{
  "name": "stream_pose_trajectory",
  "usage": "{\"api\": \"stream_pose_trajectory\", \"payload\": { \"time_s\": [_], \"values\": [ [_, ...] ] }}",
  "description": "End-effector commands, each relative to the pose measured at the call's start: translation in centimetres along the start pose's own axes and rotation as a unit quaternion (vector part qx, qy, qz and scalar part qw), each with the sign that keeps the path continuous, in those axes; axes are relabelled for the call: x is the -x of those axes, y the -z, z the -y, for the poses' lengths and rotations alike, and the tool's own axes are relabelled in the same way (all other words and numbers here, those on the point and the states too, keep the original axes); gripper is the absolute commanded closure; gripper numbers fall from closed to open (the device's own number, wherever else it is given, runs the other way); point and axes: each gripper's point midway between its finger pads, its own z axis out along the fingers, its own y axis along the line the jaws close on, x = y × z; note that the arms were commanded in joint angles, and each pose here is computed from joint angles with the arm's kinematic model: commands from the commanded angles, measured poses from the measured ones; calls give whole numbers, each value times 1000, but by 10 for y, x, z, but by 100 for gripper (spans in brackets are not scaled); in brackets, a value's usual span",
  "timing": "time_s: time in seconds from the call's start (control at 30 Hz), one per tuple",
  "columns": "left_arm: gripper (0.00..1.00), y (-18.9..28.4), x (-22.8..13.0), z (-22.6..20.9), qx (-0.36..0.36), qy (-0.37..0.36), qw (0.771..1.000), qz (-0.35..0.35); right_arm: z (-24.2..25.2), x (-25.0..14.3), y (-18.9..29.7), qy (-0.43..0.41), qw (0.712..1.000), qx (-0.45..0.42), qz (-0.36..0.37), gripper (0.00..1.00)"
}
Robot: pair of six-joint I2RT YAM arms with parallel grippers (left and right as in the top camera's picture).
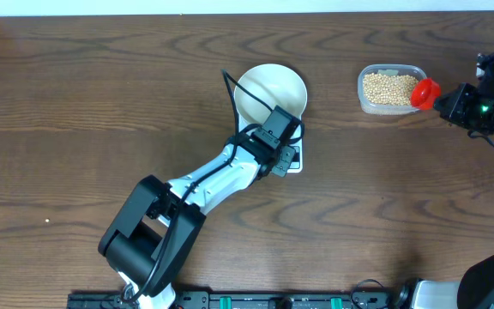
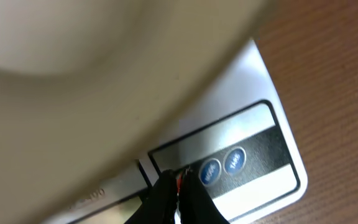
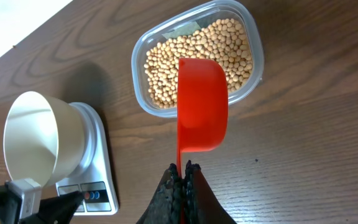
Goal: Scoop item into bowl and weigh 50g on scale
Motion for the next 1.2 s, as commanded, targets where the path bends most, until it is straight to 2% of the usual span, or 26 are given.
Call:
{"api": "stream_pose_trajectory", "payload": {
  "time_s": [0.0, 0.67, 0.87, 1.17],
  "values": [
    [93, -5, -5, -5, 9, -9, 1000, -6, -4, 3, 6, 5, 1000, 0, 8, 99],
    [93, -28, -25, -7, 12, -15, 999, -42, -1, 3, 6, 4, 1000, -10, 8, 99],
    [93, -23, -19, -6, 10, -42, 999, -33, -1, 3, 6, 4, 1000, -10, 7, 99],
    [93, -6, 0, -3, 5, -42, 999, 0, -1, 3, 6, 4, 1000, -10, 7, 99]
  ]
}}
